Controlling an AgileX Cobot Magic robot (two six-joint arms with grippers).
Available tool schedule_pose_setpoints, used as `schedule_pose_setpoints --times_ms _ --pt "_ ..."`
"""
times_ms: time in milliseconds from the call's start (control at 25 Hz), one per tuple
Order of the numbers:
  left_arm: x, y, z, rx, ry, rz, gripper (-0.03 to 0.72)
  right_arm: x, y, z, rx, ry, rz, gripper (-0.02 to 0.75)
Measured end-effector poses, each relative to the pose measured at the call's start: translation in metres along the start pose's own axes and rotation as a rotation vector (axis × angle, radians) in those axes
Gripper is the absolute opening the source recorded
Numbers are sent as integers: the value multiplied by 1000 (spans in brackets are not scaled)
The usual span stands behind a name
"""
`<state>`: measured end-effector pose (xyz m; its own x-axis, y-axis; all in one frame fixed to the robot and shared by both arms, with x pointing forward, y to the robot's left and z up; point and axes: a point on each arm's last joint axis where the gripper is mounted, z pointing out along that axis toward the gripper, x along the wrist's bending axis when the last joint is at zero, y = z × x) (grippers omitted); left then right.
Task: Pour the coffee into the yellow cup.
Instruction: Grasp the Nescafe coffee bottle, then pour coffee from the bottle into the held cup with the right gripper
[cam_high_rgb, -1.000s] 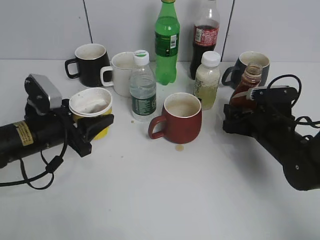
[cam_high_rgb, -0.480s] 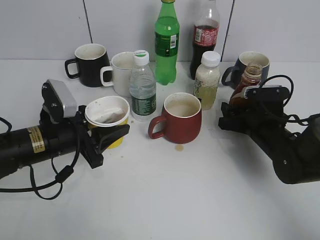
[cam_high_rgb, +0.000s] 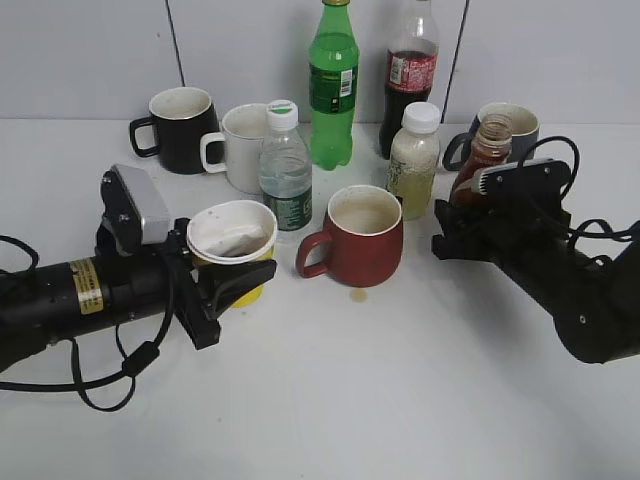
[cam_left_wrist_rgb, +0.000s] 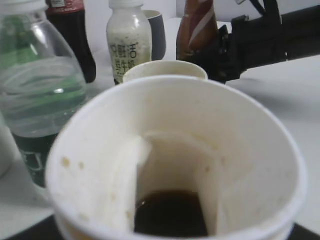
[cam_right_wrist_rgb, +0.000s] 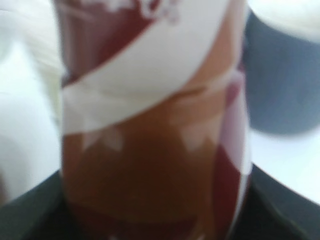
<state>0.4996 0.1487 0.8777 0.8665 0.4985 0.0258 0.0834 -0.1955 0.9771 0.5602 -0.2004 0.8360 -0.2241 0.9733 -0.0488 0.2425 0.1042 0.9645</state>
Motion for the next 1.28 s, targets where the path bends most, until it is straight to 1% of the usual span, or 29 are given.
schedule_pose_setpoints --times_ms 200,400,520,600,640,720,800,880,960,1160,1280 --pt "-6 1 3 -1 -22 2 370 10 37 -17 -82 130 -104 503" --pt "-7 1 4 0 -25 -13 370 21 69 -31 -118 228 -228 503" --pt "-10 1 5 0 -38 -12 370 37 80 -39 -138 270 -350 503" --pt "-17 3 10 -4 -65 -3 372 52 81 -43 -149 294 -439 503" --pt "-17 3 10 -4 -65 -3 372 58 81 -44 -149 304 -493 503" --pt "-28 9 20 -21 -107 17 379 71 80 -46 -158 327 -598 503" --pt "-33 10 23 -26 -121 21 379 81 82 -47 -184 333 -681 503" --pt "-36 12 25 -31 -123 20 380 84 85 -47 -208 321 -761 503" --pt "-40 15 27 -40 -128 23 380 85 87 -46 -226 308 -826 503" --pt "-44 20 33 -58 -140 29 380 83 88 -45 -257 270 -1032 503" --pt "-43 21 33 -61 -125 21 380 83 90 -45 -287 248 -1100 503"
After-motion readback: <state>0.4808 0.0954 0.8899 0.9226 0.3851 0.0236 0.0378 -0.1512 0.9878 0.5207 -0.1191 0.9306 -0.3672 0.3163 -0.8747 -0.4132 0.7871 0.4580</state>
